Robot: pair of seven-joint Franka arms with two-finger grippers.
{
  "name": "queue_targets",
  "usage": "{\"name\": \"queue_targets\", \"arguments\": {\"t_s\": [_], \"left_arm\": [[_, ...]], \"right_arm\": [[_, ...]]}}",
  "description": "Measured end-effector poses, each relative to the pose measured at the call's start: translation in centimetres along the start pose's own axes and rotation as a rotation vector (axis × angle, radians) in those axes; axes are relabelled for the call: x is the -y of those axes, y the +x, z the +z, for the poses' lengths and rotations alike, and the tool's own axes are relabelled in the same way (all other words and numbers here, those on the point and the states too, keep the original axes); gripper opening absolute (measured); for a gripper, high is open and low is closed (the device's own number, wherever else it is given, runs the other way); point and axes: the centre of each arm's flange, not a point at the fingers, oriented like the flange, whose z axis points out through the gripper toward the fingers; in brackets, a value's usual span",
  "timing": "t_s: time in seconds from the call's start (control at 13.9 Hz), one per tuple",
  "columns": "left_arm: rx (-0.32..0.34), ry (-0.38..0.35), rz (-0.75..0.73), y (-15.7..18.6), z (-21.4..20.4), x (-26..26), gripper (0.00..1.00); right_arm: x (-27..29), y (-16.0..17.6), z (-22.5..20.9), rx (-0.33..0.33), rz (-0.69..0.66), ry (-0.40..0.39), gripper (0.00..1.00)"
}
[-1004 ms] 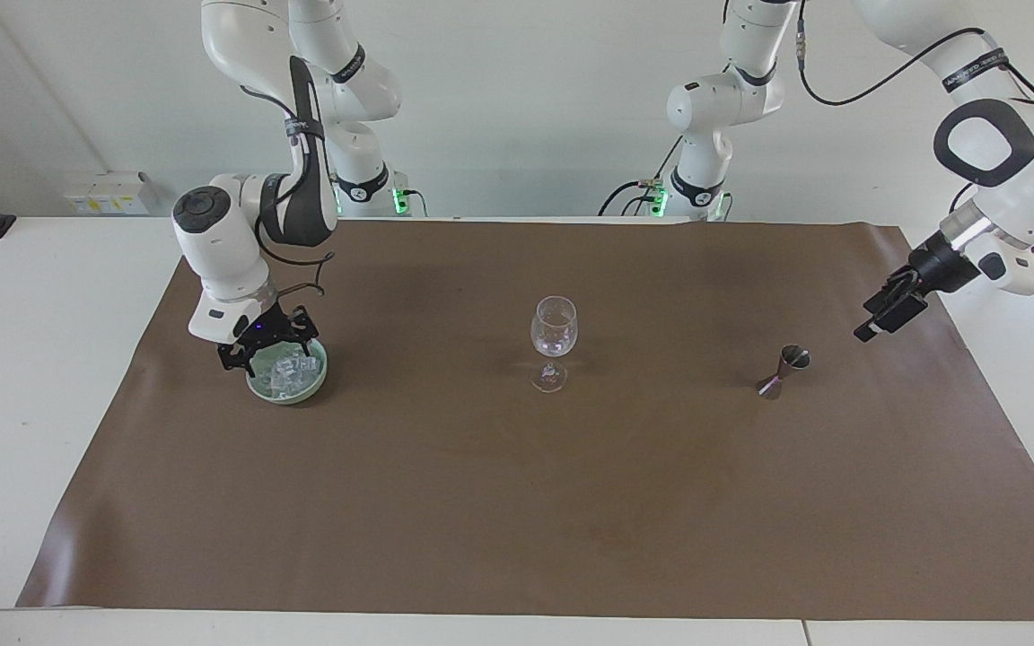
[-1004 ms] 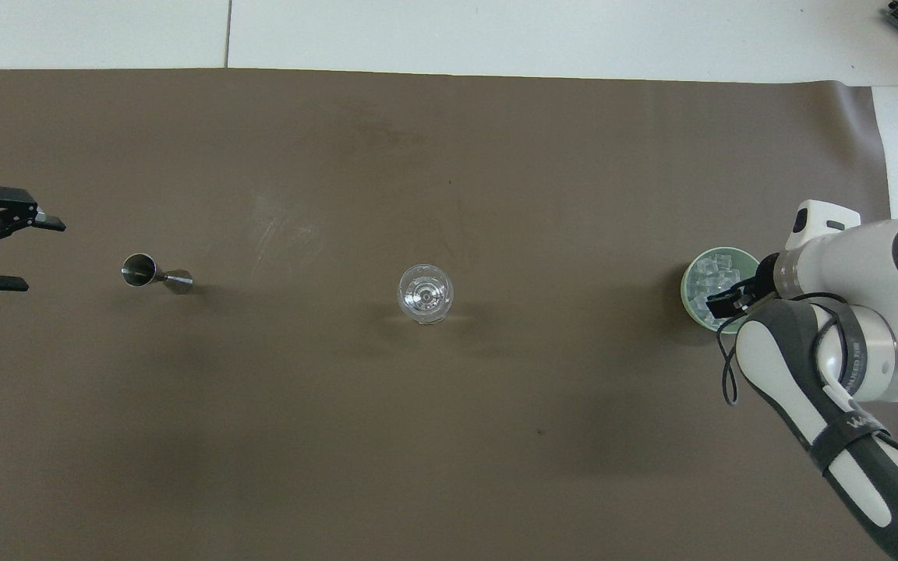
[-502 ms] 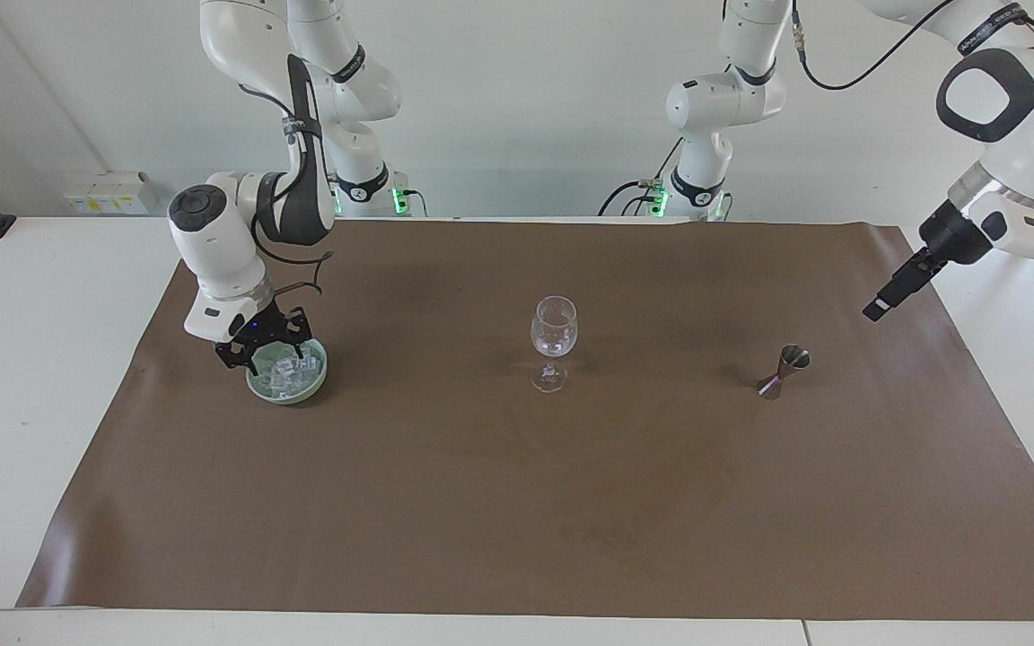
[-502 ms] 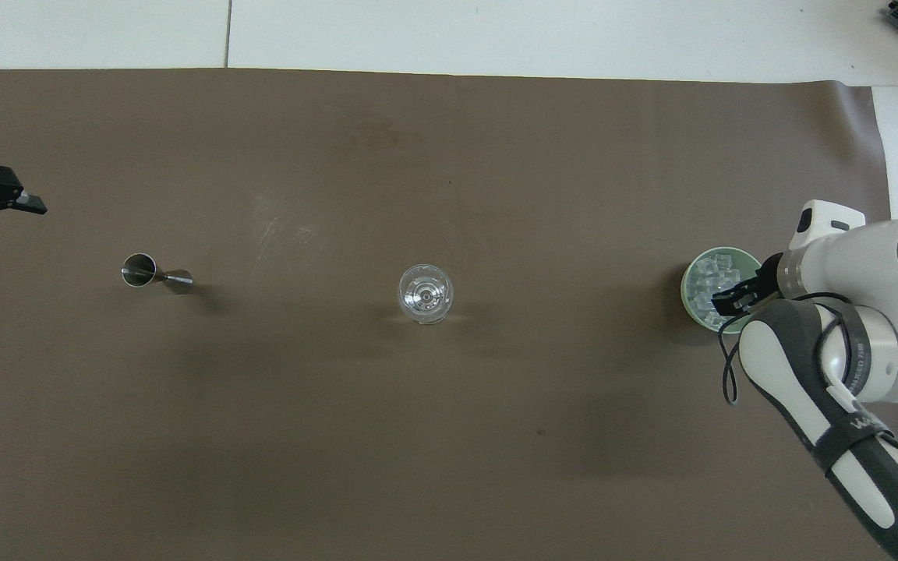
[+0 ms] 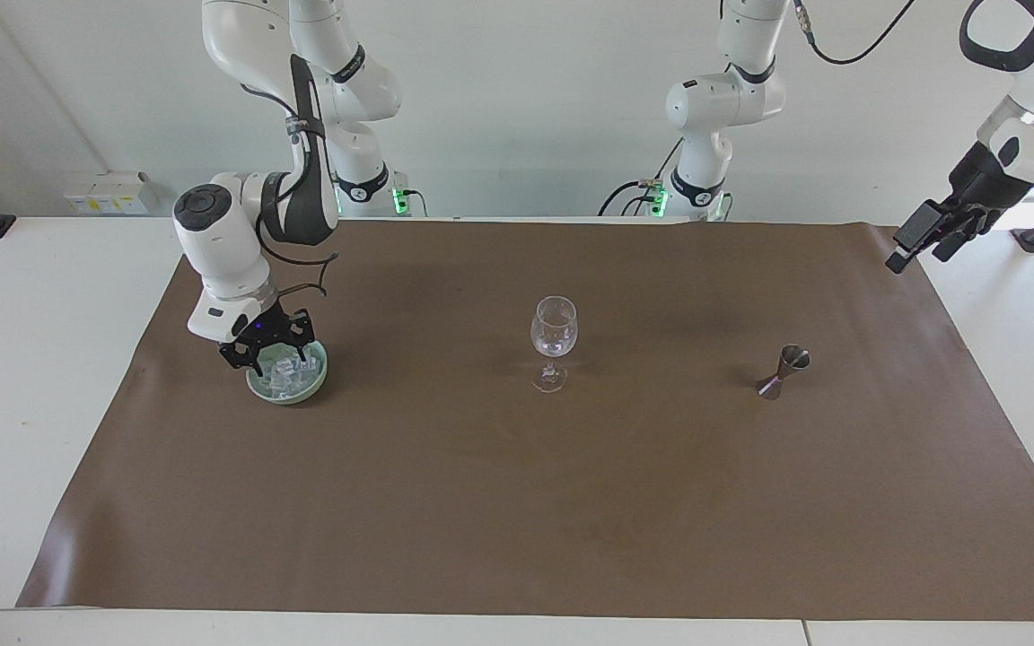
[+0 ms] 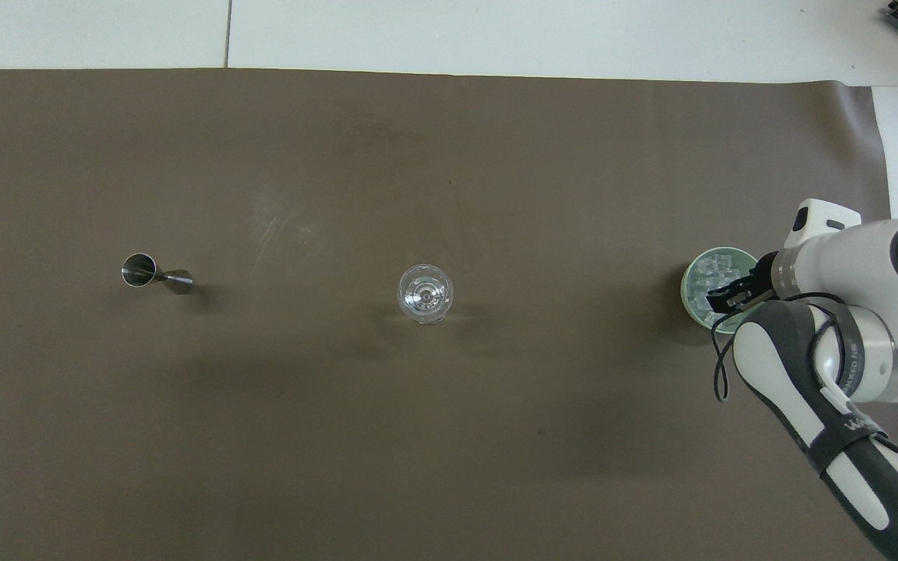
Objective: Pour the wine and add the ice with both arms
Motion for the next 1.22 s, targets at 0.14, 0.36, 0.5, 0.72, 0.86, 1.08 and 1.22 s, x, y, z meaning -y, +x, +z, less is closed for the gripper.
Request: {"name": "queue_targets", "arguments": {"t_s": [0.14,0.36,0.5,0.72,0.86,1.08,1.22], "left_arm": [[0.02,0.002,0.086,-0.5,-0.4,-1.0,1.0],[0.045,0.0,0.176,-1.8,-0.8,-3.8,1.0],[0.069,0.001,0.212,-2.9,-1.0,-5.4,1.0],[0.083,-0.001,0.243,-3.7,-1.1,-6.9,1.0],[0.083,-0.002,0.255,-4.0,-1.2,-7.5,1.0],[0.071,-0.005,0.261,-4.4,-1.9,-7.6,1.0],[0.068,-0.005,0.253,-4.4,-2.1,-7.2,1.0]], "right_arm": [[0.0,0.0,0.0,0.0,0.0,0.0,0.7],[0.0,0.0,0.0,0.0,0.001,0.0,0.54],[0.0,0.0,0.0,0.0,0.002,0.0,0.43],[0.0,0.0,0.0,0.0,0.002,0.0,0.4],[0.0,0.0,0.0,0.0,0.002,0.0,0.34],[0.1,0.0,0.0,0.0,0.001,0.0,0.27],[0.1,0.0,0.0,0.0,0.001,0.0,0.22]]}}
